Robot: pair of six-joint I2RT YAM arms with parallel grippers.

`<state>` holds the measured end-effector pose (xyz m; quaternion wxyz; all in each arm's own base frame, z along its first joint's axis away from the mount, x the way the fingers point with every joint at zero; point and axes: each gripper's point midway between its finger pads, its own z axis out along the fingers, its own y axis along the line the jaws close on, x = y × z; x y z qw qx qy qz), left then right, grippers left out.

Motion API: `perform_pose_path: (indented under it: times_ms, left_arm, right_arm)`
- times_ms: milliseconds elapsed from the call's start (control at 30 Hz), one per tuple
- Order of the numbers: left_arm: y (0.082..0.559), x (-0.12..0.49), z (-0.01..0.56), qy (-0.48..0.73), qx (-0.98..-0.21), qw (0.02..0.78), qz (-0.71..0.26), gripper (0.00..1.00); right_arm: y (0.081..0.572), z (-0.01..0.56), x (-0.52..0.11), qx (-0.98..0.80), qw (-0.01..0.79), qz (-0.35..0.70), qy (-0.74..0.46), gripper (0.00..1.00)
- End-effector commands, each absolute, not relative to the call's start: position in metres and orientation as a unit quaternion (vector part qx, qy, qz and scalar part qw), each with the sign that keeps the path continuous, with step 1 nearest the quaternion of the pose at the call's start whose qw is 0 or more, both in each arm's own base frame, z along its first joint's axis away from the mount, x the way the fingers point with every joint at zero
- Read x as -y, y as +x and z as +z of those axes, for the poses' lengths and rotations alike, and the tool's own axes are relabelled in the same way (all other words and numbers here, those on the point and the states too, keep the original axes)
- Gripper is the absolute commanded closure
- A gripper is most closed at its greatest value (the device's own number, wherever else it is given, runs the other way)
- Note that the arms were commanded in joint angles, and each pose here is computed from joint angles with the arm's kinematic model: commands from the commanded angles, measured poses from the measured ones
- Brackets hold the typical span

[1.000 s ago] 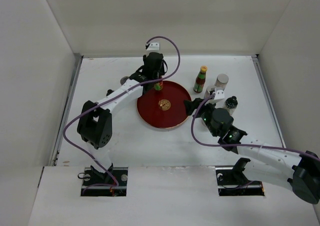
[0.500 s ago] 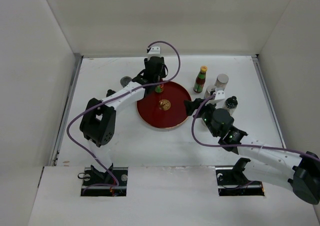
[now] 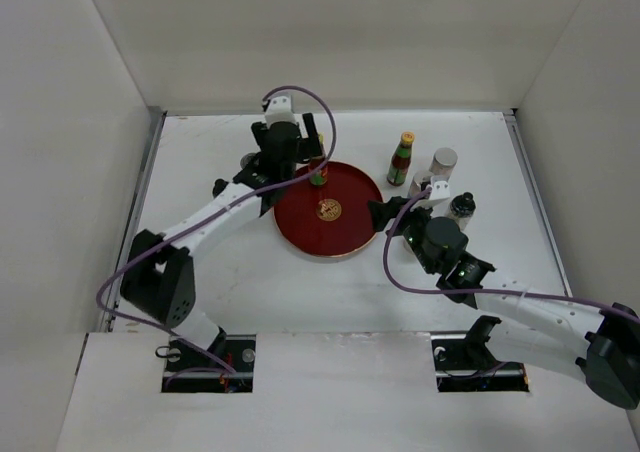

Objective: Organize the condiment bottles

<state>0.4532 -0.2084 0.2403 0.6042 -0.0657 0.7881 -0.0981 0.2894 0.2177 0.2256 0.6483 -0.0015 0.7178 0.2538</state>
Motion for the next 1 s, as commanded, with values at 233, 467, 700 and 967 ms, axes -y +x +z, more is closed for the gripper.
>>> perform_pose_path:
  times_ms: [233,467,700,967]
  left_arm:
    - [0.419,0.094,0.24,-0.212,-0.765,0.608,-0.015,0.24]
    - [0.439,0.085,0.2,-0.216,-0.787,0.577,0.023,0.16]
    - [0.455,0.08,0.172,-0.218,-0.803,0.554,0.023,0.14]
    - [0.476,0.082,0.172,-0.221,-0.8,0.557,0.019,0.19]
  right_arm:
    - [0.287,0.245,-0.218,-0.694,0.664,0.279,0.007,0.27]
    - [0.288,0.245,-0.221,-0.696,0.663,0.277,-0.003,0.12]
    - [0.288,0.241,-0.226,-0.699,0.657,0.281,-0.012,0.1]
    - [0.289,0.237,-0.228,-0.701,0.656,0.279,-0.014,0.1]
